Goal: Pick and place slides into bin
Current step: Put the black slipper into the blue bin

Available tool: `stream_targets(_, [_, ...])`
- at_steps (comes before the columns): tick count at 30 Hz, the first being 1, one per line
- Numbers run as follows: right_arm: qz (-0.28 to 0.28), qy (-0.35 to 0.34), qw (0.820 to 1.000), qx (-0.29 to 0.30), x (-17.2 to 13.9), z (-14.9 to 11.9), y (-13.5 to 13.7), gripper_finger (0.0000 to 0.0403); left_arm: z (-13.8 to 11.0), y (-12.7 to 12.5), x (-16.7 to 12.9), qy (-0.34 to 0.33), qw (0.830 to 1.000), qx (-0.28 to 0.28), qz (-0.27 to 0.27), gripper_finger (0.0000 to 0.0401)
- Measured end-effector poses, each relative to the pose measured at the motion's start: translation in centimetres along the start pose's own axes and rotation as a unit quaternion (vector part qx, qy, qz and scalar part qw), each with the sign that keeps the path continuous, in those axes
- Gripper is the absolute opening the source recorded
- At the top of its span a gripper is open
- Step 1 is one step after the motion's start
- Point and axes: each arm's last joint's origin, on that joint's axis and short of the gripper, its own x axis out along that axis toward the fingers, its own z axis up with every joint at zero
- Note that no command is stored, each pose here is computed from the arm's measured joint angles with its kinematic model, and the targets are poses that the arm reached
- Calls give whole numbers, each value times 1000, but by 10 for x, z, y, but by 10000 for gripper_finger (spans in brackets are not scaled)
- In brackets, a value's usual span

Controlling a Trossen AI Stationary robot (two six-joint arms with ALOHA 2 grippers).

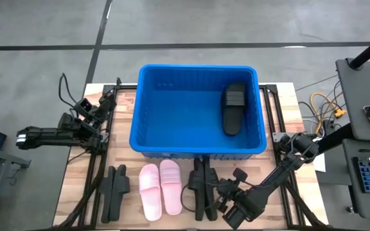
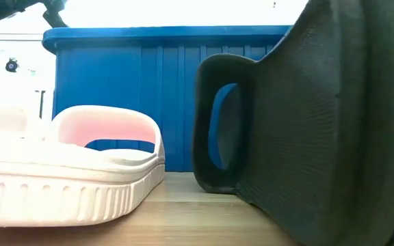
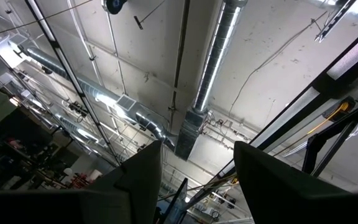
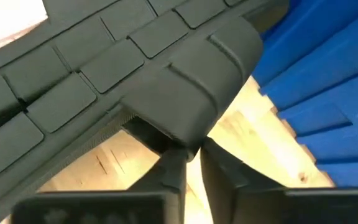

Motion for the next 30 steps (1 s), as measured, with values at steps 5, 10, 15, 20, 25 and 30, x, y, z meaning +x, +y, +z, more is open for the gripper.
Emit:
stream_targets(5, [1,12,1000,1,-1,0,0,14,0,0,0,0,1000,0,0,183])
stream_targets(10, [1,35,999,-3,-8,4,-1,14,0,0,0,0,1000,0,0,183])
stream_targets(15, [-19,59,998,-8,-21,6,-6,13,0,0,0,0,1000,0,0,183])
stream_targets(20, [-44,71,996,-2,-42,9,-11,13,0,0,0,0,1000,0,0,183])
stream_targets(25, [-58,90,994,-13,-73,20,-18,13,0,0,0,0,1000,0,0,183])
stream_targets(30, [8,76,997,-13,-109,45,-23,11,1,0,0,-2,1000,-1,-1,183])
